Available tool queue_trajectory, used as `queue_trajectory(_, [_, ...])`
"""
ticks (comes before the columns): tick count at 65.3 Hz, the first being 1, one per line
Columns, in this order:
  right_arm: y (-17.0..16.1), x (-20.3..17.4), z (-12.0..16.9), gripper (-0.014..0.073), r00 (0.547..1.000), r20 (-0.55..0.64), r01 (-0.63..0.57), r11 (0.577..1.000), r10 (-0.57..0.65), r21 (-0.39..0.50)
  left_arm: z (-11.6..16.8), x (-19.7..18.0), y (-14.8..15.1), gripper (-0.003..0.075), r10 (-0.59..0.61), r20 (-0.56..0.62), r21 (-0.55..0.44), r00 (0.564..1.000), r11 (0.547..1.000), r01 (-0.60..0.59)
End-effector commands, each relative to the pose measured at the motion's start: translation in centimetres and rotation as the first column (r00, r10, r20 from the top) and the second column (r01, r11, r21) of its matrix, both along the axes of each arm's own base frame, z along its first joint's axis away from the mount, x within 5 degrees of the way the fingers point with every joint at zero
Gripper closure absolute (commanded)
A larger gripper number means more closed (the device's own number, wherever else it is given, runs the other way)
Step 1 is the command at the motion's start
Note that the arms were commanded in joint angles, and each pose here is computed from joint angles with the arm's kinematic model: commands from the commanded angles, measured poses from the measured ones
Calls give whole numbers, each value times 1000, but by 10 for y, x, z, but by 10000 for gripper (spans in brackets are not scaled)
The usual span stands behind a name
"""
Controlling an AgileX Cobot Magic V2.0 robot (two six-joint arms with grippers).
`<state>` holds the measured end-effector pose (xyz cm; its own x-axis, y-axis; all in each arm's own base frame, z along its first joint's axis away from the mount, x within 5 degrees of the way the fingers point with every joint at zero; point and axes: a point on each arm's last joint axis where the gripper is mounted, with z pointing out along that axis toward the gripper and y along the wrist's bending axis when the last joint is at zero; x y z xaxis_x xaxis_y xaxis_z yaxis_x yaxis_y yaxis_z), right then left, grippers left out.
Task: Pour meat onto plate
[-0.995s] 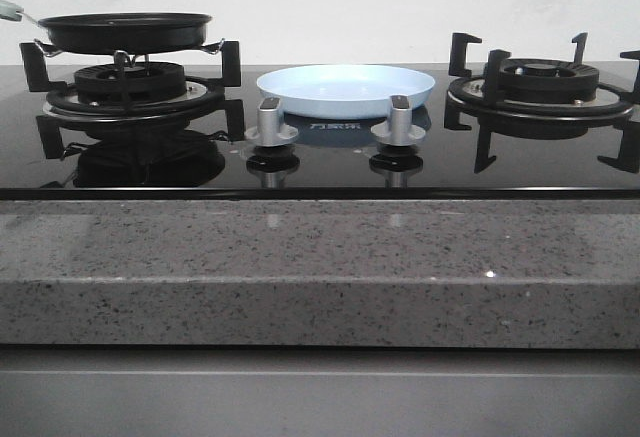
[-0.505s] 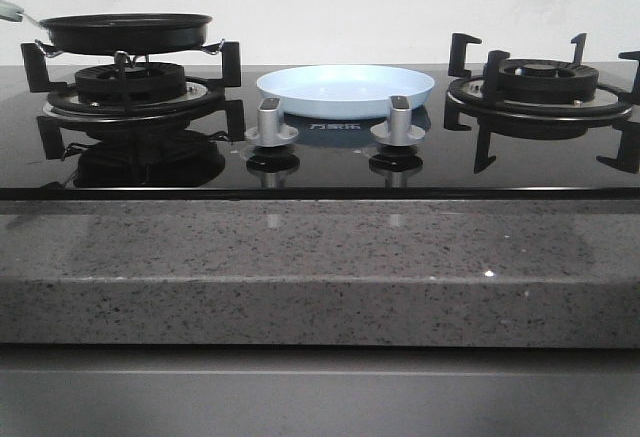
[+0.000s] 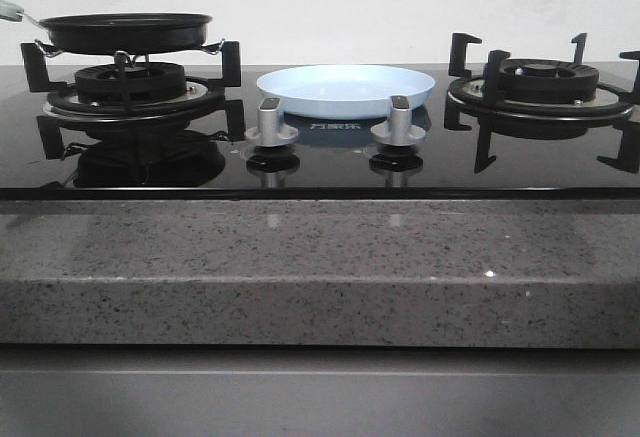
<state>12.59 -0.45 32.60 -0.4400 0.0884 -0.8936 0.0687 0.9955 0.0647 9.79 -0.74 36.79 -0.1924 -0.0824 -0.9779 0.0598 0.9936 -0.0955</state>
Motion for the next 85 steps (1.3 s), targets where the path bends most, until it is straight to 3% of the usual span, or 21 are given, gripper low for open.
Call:
queue_trajectory(1, [-1,5,16,662,996,90,-13,998,19,-66,12,2,-1,740,-2,71,-21,997,1000,4])
queue_trajectory(7, [-1,5,16,650,996,89,-16,997,23,-76,11,6,-1,708,-3,51,-20,999,1000,4])
queue_trajectory(11, [-1,4,15,594,996,88,-17,997,23,-76,9,8,-1,620,-3,35,-17,999,1000,4])
queue_trajectory(17, [-1,4,15,430,996,88,-17,997,23,-76,7,11,-1,381,-4,17,-16,1000,1000,4])
queue_trajectory(20, [-1,4,15,298,996,88,-17,997,23,-76,6,12,-1,265,-4,11,-16,1000,1000,4])
queue_trajectory(26, [-1,5,16,106,996,89,-16,997,23,-76,6,14,-1,157,-4,5,-16,1000,1000,4])
queue_trajectory(32, [-1,5,16,29,996,90,-16,997,23,-76,5,14,-1,154,-4,1,-16,1000,1000,4])
queue_trajectory(63, [2,5,16,36,995,90,-34,999,36,-21,5,15,-1,154,-4,-3,-15,1000,1000,4])
queue_trajectory(85, [37,34,51,36,962,32,-270,961,272,-53,5,15,-1,154,-4,-3,-15,1000,1000,4])
